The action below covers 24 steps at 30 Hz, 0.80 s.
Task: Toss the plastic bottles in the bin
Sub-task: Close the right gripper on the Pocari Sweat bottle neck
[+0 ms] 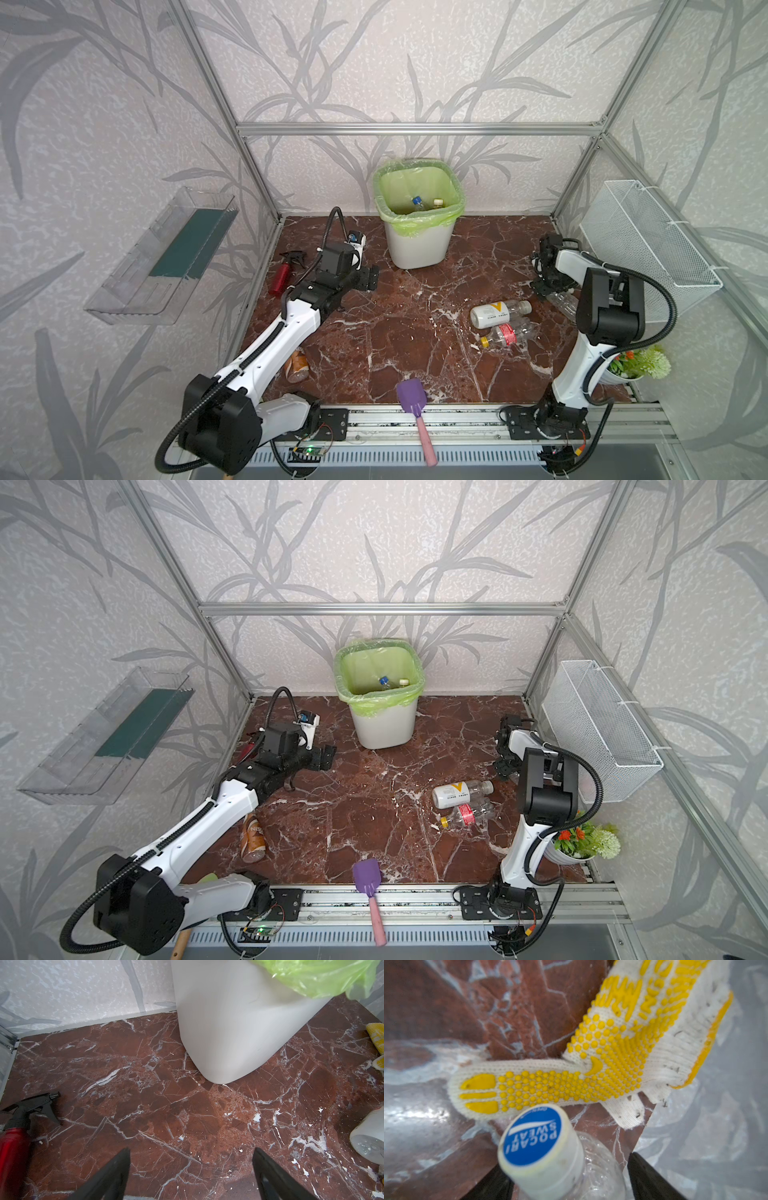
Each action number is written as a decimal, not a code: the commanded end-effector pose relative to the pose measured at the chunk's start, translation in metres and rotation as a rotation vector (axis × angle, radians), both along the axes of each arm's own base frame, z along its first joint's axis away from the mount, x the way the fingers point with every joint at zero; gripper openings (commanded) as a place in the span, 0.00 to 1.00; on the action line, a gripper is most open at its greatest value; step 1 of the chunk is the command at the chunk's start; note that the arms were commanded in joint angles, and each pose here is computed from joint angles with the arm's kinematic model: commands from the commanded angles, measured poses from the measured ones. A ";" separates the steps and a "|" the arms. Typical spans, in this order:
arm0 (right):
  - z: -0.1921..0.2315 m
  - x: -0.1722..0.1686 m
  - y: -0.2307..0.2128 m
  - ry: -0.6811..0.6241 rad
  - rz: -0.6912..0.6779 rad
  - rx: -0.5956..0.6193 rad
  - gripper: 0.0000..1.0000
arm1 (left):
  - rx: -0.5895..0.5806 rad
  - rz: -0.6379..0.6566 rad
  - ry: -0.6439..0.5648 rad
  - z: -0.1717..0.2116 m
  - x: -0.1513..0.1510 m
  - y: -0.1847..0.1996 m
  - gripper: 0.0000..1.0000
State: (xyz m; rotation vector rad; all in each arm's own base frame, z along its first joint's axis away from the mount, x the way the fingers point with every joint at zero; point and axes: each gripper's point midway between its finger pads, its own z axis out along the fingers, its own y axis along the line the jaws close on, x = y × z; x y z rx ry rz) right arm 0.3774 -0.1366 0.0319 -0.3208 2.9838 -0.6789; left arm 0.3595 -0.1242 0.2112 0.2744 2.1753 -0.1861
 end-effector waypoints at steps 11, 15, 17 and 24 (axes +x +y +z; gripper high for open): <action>-0.010 -0.001 0.014 0.010 -0.082 0.093 0.65 | 0.007 0.001 -0.041 0.014 0.000 0.004 0.91; 0.011 0.009 0.028 -0.056 -0.058 0.099 0.63 | 0.005 0.003 -0.044 0.015 0.000 0.004 0.91; 0.023 0.015 0.037 -0.090 -0.038 0.094 0.63 | 0.003 0.003 -0.047 0.016 0.000 0.004 0.91; 0.066 0.030 0.072 -0.191 0.030 0.083 0.61 | 0.000 0.004 -0.061 0.021 -0.003 0.005 0.91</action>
